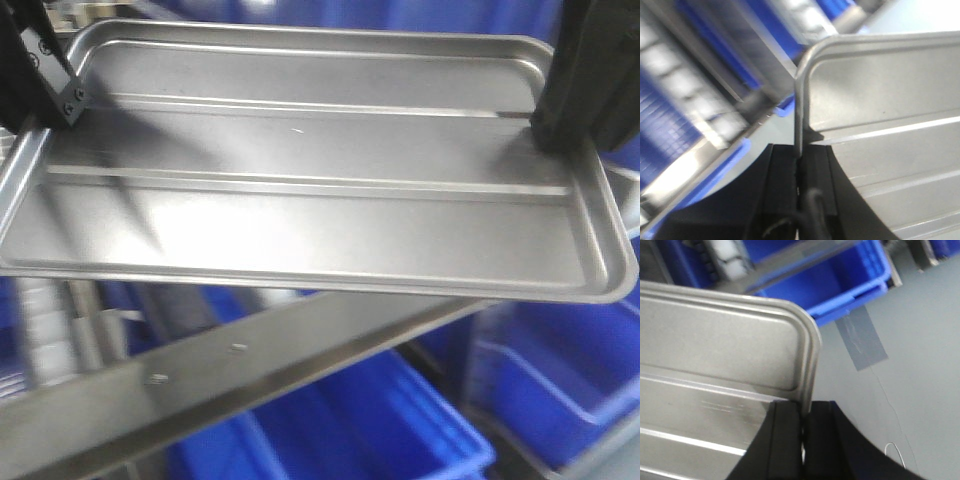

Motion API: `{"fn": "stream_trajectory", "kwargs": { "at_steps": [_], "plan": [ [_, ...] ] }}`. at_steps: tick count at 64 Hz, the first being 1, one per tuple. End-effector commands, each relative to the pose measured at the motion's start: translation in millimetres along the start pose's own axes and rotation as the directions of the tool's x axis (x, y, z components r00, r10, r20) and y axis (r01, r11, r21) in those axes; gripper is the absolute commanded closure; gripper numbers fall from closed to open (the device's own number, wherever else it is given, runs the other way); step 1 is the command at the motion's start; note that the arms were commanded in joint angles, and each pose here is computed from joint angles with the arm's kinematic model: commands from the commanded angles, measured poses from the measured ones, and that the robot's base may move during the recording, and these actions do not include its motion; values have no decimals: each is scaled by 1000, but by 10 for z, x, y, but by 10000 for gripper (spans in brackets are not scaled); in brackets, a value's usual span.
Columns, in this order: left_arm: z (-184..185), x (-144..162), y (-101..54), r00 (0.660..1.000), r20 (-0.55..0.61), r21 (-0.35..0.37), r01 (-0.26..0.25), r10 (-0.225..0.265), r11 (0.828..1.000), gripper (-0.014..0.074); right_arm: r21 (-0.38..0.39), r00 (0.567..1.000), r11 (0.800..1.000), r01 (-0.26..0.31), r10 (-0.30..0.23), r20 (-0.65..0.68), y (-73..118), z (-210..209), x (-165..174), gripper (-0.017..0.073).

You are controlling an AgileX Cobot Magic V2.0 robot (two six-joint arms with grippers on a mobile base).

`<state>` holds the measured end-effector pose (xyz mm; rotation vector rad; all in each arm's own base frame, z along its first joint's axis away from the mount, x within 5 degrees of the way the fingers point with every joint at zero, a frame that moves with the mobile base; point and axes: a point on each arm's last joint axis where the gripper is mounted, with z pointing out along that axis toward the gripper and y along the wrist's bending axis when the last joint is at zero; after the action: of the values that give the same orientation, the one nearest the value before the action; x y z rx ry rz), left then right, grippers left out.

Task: Grab silver tray and stack on right shelf
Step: 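Hold the silver tray level with both grippers while the base drives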

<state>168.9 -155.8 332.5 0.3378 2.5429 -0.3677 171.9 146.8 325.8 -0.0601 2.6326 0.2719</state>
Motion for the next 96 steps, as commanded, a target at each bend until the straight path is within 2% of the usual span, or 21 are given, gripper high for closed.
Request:
{"fn": "stream_trajectory", "kwargs": {
  "at_steps": [1, 96],
  "plan": [
    [-139, -96, -40, 996, 83, 32, -15, 13, 999, 687, -27, 997, 999, 24, -22, 77, -1, -151, -84, 503],
    [-139, -93, -42, 997, 80, 34, -13, 10, 999, 687, -25, 997, 999, 24, -22, 75, -3, -151, -82, 503]
  ]
}}
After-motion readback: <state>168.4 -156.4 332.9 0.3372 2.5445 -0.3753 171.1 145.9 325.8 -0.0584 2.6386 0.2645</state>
